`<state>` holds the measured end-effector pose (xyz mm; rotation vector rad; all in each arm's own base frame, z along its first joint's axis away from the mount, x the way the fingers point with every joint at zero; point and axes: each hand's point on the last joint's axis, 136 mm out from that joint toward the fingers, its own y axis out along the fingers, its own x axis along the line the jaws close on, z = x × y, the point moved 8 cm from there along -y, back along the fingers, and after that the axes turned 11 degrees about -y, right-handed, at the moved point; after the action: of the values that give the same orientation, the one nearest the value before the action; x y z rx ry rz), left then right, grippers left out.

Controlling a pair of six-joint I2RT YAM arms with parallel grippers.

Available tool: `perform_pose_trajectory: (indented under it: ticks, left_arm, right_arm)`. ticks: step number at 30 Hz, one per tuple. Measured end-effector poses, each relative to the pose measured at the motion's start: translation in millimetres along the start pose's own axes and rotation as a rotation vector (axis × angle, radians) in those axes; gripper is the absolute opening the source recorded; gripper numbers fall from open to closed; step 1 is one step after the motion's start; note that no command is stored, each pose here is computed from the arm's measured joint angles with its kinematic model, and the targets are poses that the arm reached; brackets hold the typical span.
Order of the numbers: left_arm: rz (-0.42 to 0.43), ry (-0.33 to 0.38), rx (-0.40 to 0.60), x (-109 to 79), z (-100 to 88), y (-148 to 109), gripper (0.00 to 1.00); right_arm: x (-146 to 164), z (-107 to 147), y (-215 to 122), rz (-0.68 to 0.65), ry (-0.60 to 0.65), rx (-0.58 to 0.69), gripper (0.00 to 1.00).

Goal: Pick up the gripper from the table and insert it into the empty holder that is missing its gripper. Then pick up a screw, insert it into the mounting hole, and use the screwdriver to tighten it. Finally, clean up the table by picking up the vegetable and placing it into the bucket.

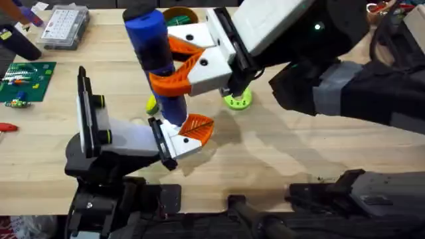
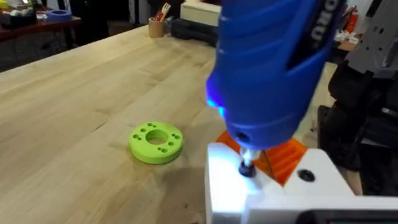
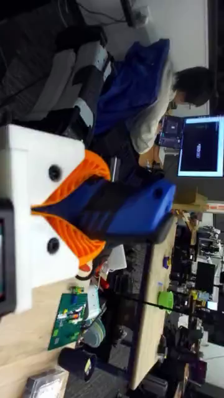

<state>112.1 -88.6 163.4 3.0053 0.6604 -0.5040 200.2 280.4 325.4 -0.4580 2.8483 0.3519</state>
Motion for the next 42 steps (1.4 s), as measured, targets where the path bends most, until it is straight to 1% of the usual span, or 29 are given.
perform_pose_trajectory:
  ticks: [16, 25, 42]
  left_arm:
    - [0.0, 0.0, 0.0, 0.0, 0.0, 0.0, 0.004]
    - [0.004, 0.0, 0.001, -0.4, 0.1, 0.0, 0.004]
    - [0.003, 0.0, 0.001, -0.3, 0.1, 0.0, 0.004]
  right_arm:
    - [1.4, -0.4, 0.0, -0.014, -0.006, 0.001, 0.024]
    - [1.3, -0.5, -0.1, -0.013, 0.031, 0.001, 0.024]
    - [0.6, 0.1, 2.5, 0.004, 0.043, -0.004, 0.024]
